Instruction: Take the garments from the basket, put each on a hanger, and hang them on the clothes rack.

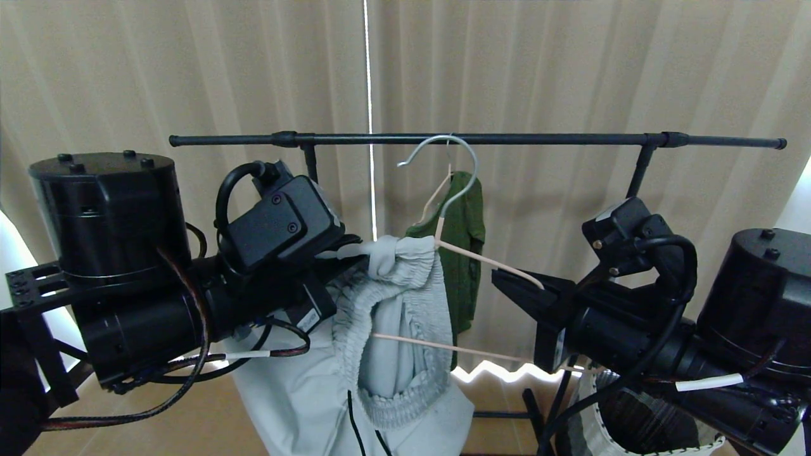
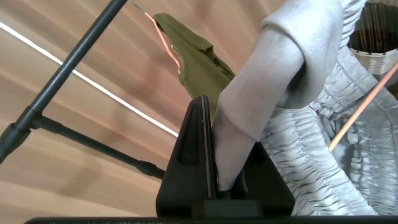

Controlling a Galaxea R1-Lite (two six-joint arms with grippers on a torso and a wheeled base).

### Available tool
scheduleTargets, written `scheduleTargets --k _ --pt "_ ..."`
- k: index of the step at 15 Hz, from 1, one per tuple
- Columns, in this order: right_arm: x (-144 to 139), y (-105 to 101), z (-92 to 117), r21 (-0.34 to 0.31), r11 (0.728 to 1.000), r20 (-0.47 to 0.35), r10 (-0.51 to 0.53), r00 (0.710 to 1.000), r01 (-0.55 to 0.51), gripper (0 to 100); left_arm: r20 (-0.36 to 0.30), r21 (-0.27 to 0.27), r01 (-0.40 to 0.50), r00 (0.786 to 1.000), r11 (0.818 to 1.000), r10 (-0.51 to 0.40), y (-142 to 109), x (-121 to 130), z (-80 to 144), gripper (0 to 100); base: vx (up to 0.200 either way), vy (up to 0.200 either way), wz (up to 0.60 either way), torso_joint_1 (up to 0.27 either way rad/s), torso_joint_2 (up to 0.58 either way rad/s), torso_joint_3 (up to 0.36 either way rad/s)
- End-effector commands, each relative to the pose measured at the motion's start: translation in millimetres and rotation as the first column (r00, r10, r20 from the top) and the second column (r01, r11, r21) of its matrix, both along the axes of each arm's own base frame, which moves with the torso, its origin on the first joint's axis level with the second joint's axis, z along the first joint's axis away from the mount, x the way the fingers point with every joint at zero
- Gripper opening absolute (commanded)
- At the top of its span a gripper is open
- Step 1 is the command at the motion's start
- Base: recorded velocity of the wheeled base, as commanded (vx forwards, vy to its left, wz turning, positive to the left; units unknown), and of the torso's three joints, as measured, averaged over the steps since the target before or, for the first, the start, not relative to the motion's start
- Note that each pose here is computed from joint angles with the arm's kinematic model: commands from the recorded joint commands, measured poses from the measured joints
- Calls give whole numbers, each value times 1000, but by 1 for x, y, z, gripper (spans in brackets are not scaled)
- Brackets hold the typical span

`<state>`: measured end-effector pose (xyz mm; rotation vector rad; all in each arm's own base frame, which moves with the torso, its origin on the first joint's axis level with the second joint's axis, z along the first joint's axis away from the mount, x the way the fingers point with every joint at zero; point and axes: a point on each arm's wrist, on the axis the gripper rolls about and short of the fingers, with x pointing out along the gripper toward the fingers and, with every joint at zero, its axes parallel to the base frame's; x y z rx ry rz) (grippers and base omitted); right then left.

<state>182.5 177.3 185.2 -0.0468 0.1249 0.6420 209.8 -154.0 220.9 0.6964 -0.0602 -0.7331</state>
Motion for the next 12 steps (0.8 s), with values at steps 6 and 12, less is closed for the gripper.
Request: scheduleTargets --k 6,12 --pt "0 -1 -1 -13 1000 -9 -2 1000 2 0 2 -4 -7 1000 1000 7 3 -3 0 0 0 0 0 0 0 0" --pt "-1 -2 0 -18 1000 -16 -3 1000 2 0 0 -4 -25 1000 1000 25 5 0 -1 0 0 0 0 0 0 0"
